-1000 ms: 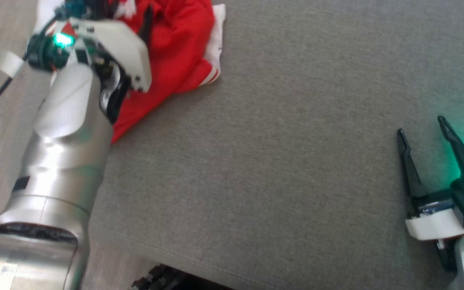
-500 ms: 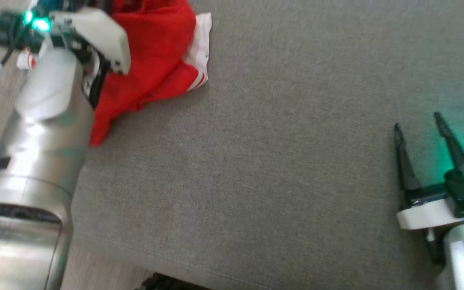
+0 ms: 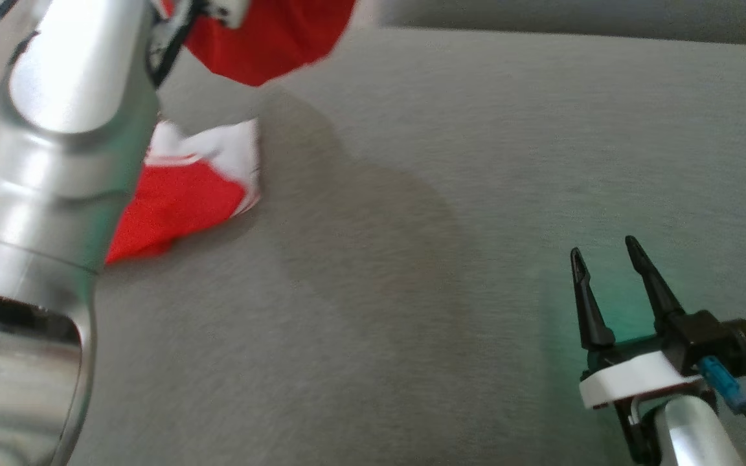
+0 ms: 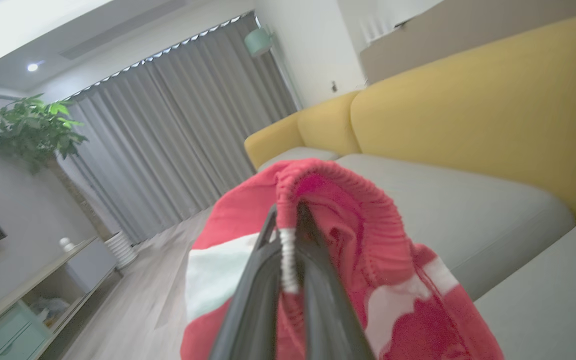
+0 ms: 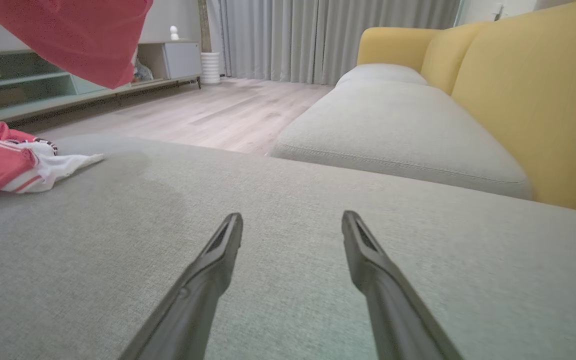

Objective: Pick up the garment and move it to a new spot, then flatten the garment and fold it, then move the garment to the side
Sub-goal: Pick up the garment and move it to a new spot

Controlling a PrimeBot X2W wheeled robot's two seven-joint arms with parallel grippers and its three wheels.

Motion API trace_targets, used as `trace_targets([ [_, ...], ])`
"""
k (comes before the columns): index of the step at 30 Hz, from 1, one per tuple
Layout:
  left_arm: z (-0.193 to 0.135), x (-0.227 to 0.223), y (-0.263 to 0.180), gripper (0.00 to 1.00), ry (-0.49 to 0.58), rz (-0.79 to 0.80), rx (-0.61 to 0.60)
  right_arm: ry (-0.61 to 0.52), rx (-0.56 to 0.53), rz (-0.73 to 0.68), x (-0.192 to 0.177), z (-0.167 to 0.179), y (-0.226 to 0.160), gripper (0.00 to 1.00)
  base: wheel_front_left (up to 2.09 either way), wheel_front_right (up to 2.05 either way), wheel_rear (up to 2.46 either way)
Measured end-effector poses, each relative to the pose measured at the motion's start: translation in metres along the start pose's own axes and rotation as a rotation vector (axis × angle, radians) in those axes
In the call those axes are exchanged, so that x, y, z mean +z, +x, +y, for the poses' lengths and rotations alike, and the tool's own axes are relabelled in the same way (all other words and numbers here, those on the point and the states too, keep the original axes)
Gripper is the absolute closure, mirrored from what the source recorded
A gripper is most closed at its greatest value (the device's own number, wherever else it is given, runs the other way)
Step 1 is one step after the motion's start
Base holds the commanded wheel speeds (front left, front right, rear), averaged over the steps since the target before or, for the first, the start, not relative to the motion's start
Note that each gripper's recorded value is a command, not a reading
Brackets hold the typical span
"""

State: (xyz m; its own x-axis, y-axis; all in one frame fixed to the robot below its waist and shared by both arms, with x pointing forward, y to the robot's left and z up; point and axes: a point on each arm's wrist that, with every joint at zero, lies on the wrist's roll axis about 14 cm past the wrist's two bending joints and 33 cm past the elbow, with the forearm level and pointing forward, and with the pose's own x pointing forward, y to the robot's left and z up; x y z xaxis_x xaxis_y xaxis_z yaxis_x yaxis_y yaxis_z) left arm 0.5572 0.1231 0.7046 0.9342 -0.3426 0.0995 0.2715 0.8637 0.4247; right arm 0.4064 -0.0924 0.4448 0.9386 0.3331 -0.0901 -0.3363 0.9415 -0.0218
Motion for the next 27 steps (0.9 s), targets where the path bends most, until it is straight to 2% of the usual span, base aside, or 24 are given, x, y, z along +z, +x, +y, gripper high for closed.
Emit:
trace_targets([
  [6, -0.079, 0.086, 0.017, 1.00, -0.100, -0.217, -0.214, 0.064, -0.176, -0.054, 0.018, -0.045, -0.043, 0.00, 0.00, 0.00, 0.00],
  [7, -0.093, 0.093, 0.018, 1.00, -0.126, -0.240, -0.249, 0.070, -0.203, -0.059, 0.019, -0.051, -0.050, 0.00, 0.00, 0.00, 0.00],
  [8, -0.093, 0.093, 0.018, 1.00, -0.126, -0.240, -0.249, 0.070, -0.203, -0.059, 0.019, -0.051, -0.050, 0.00, 0.00, 0.00, 0.00],
  [10, -0.126, 0.092, 0.018, 1.00, -0.192, -0.252, -0.327, 0.073, -0.255, -0.067, 0.021, -0.063, -0.066, 0.00, 0.00, 0.00, 0.00],
  [12, -0.164, 0.074, 0.017, 1.00, -0.258, -0.217, -0.409, 0.082, -0.308, -0.073, 0.022, -0.075, -0.081, 0.00, 0.00, 0.00, 0.00],
  [16, -0.242, 0.009, 0.001, 1.00, -0.392, -0.091, -0.529, 0.098, -0.407, -0.072, 0.020, -0.096, -0.107, 0.00, 0.00, 0.00, 0.00],
  [19, -0.291, -0.056, -0.020, 1.00, -0.459, 0.040, -0.560, 0.108, -0.453, -0.046, 0.012, -0.106, -0.117, 0.00, 0.00, 0.00, 0.00],
  [20, -0.303, -0.078, -0.028, 0.96, -0.472, 0.080, -0.561, 0.109, -0.459, -0.033, 0.008, -0.108, -0.117, 0.00, 0.00, 0.00, 0.00],
  [21, -0.313, -0.099, -0.037, 0.77, -0.486, 0.122, -0.554, 0.109, -0.463, -0.020, 0.004, -0.109, -0.117, 0.00, 0.00, 0.00, 0.00],
  [22, -0.319, -0.119, -0.045, 0.25, -0.500, 0.165, -0.539, 0.111, -0.464, -0.009, 0.001, -0.109, -0.116, 0.00, 0.00, 0.00, 0.00],
  [23, -0.323, -0.136, -0.052, 0.00, -0.499, 0.200, -0.516, 0.111, -0.464, -0.002, -0.001, -0.110, -0.115, 0.00, 0.00, 0.00, 0.00],
  [25, -0.321, -0.155, -0.062, 0.00, -0.493, 0.242, -0.467, 0.112, -0.460, 0.005, -0.003, -0.110, -0.111, 0.00, 0.00, 0.00, 0.00],
  [27, -0.312, -0.152, -0.062, 0.00, -0.518, 0.229, -0.405, 0.112, -0.453, 0.006, -0.004, -0.110, -0.107, 0.00, 0.00, 0.00, 0.00],
])
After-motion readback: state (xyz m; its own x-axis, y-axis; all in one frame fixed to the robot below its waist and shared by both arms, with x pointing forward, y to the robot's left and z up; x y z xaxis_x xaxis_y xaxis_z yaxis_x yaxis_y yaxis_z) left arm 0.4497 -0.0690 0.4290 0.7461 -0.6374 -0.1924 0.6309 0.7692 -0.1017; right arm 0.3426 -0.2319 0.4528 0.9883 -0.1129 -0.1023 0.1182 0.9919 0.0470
